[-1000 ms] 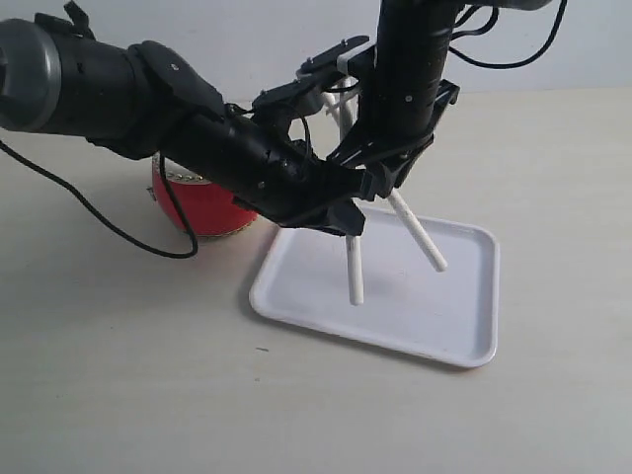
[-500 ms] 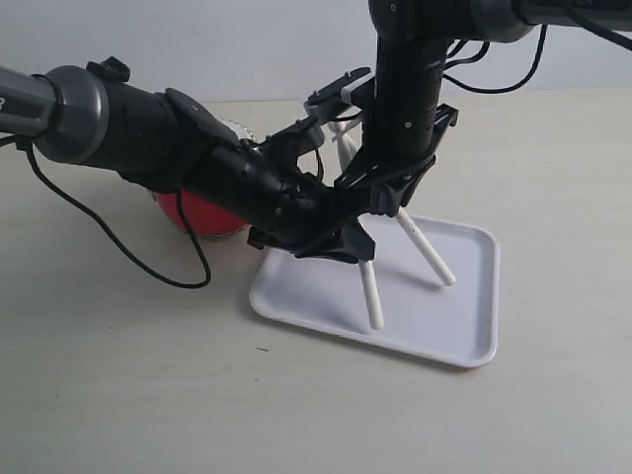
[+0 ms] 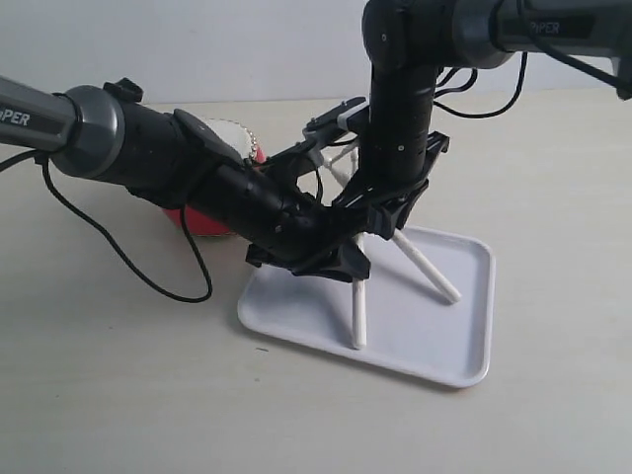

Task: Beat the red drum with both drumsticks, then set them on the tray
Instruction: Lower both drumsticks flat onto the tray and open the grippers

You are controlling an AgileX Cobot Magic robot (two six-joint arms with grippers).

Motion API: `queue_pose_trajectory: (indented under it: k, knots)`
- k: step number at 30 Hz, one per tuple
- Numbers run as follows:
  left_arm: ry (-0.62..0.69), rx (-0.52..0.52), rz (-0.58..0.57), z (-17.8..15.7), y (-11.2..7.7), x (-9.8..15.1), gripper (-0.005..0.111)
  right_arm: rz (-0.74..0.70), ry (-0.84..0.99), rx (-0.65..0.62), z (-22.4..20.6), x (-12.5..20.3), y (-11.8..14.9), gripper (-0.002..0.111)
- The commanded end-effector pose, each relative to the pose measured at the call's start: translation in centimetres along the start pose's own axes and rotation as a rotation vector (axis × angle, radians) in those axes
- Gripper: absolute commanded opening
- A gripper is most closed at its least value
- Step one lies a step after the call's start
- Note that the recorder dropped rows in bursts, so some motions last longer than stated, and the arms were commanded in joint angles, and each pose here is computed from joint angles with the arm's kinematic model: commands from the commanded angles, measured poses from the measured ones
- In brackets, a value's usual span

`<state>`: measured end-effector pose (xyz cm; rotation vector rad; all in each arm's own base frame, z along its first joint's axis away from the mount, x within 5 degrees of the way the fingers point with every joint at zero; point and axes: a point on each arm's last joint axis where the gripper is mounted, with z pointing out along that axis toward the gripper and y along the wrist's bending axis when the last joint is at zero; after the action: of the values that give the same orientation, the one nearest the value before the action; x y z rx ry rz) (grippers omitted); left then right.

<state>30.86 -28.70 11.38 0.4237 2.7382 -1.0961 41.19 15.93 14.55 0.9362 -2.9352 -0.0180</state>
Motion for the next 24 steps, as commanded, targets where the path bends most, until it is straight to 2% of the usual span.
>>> queue_pose_trajectory:
  k: [1,16,24]
  knots:
    - [-0.026,0.0,-0.044,0.68,0.23,-0.28,0.0,-0.016,-0.014,-0.177,1.12,-0.65,2.53,0.0]
    - [-0.026,0.0,-0.042,0.68,0.23,-0.27,0.0,-0.016,-0.029,-0.229,1.09,-0.8,2.98,0.0]
    - [-0.024,0.002,-0.044,0.65,0.26,-0.29,0.0,-0.015,-0.03,-0.229,1.09,-0.81,2.99,0.019]
